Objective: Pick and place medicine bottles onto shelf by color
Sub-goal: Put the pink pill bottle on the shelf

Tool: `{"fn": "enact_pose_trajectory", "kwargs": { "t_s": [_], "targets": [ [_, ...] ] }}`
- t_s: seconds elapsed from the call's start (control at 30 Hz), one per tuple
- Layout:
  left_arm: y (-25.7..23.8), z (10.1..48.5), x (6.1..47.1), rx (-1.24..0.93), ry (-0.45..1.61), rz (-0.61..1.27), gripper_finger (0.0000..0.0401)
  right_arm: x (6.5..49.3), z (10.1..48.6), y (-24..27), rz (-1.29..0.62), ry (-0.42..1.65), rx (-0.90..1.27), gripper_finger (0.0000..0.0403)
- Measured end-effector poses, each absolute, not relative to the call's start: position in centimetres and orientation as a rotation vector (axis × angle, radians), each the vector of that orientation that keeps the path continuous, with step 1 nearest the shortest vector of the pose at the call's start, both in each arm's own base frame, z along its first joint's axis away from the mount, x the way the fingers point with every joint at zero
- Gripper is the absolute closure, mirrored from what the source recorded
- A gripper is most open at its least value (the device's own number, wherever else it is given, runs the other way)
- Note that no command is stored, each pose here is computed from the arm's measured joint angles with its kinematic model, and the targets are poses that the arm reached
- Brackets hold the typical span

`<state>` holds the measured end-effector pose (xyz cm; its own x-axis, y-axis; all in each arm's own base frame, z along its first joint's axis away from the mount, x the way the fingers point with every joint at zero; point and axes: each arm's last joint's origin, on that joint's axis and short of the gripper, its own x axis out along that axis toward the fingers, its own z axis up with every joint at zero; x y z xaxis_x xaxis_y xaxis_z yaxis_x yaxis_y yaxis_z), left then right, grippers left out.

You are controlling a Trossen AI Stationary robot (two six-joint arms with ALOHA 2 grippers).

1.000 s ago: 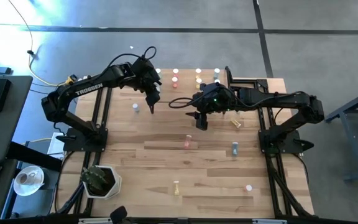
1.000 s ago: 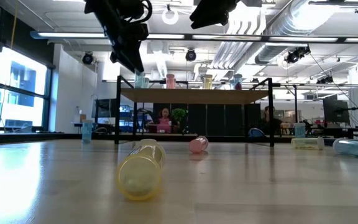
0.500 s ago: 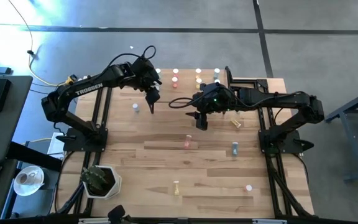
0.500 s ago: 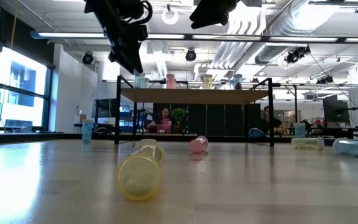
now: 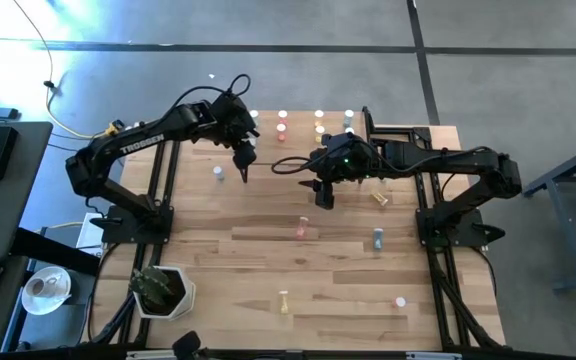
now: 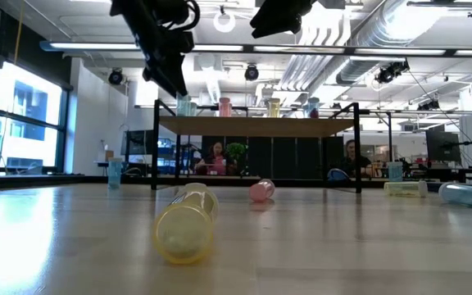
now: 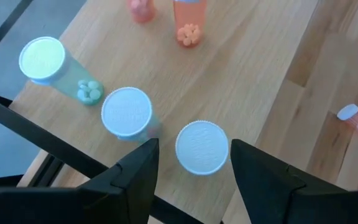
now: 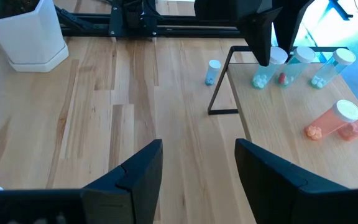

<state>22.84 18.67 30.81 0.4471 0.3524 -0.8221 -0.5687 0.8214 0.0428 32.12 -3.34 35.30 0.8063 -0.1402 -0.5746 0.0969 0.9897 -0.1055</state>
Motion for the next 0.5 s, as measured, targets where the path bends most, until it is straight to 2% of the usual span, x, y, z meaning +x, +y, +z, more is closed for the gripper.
{"fn": "enact_pose_trajectory", "kwargs": {
  "t_s": [0.5],
  "targets": [
    [17.4, 33.1, 21.4, -0.233, 0.866, 0.59, 0.0213, 32.1, 35.3, -3.3, -0.126, 0.621, -0.072, 0.021]
  ]
}}
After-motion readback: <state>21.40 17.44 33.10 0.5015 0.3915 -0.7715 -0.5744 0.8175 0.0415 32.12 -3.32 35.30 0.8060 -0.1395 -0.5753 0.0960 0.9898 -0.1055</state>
